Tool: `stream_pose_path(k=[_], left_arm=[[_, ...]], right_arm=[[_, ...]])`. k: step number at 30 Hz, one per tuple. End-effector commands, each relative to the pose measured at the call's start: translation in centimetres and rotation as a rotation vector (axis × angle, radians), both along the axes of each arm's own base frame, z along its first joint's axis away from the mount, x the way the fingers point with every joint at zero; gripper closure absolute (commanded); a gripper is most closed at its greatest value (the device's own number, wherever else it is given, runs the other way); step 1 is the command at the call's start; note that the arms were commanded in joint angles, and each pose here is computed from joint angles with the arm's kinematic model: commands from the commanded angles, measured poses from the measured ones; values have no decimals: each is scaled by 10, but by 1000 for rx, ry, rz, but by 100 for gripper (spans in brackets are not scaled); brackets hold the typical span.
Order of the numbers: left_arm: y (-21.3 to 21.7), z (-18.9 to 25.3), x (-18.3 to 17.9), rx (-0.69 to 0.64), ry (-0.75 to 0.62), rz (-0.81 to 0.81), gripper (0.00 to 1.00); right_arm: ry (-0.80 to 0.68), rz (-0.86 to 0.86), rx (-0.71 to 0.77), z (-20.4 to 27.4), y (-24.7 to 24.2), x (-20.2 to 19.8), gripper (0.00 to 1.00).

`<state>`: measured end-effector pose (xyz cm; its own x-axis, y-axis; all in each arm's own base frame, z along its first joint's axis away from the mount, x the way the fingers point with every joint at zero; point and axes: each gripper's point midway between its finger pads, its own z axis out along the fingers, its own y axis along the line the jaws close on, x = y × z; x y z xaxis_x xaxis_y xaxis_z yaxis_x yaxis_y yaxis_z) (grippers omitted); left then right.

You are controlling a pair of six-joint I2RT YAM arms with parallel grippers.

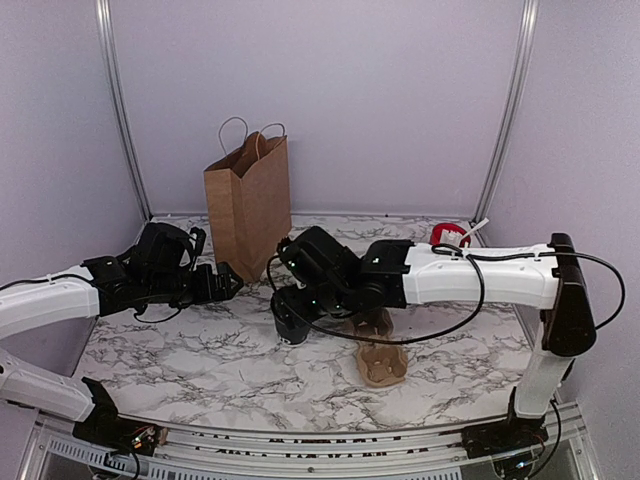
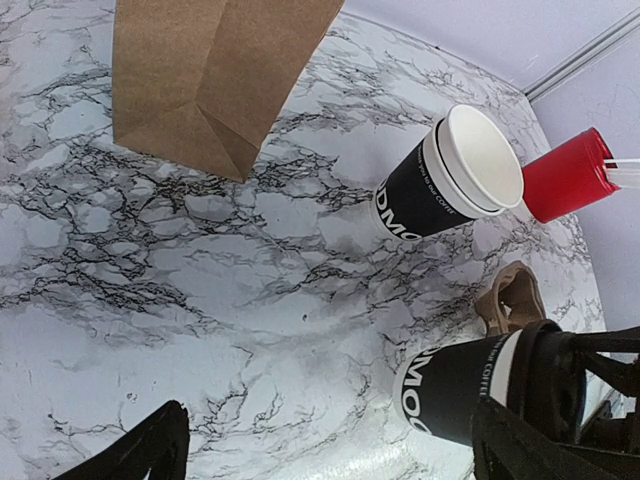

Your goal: Pack the takeout coffee

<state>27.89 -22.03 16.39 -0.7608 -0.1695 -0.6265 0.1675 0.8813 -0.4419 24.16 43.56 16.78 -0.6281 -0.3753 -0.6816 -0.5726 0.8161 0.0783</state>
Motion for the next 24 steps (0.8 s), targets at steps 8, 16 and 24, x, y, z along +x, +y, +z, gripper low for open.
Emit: stream_pose_path(k=[8, 16, 24], left_arm=[[-3, 4, 2, -16, -10, -10, 1], [-8, 6, 6, -17, -9, -22, 1], [-15, 5, 11, -11, 0, -37, 1]], right_arm=[[-52, -188, 123, 60, -85, 16, 27], [-57, -451, 69, 43, -214, 30, 27], [-39, -722, 1, 5, -328, 39, 27]])
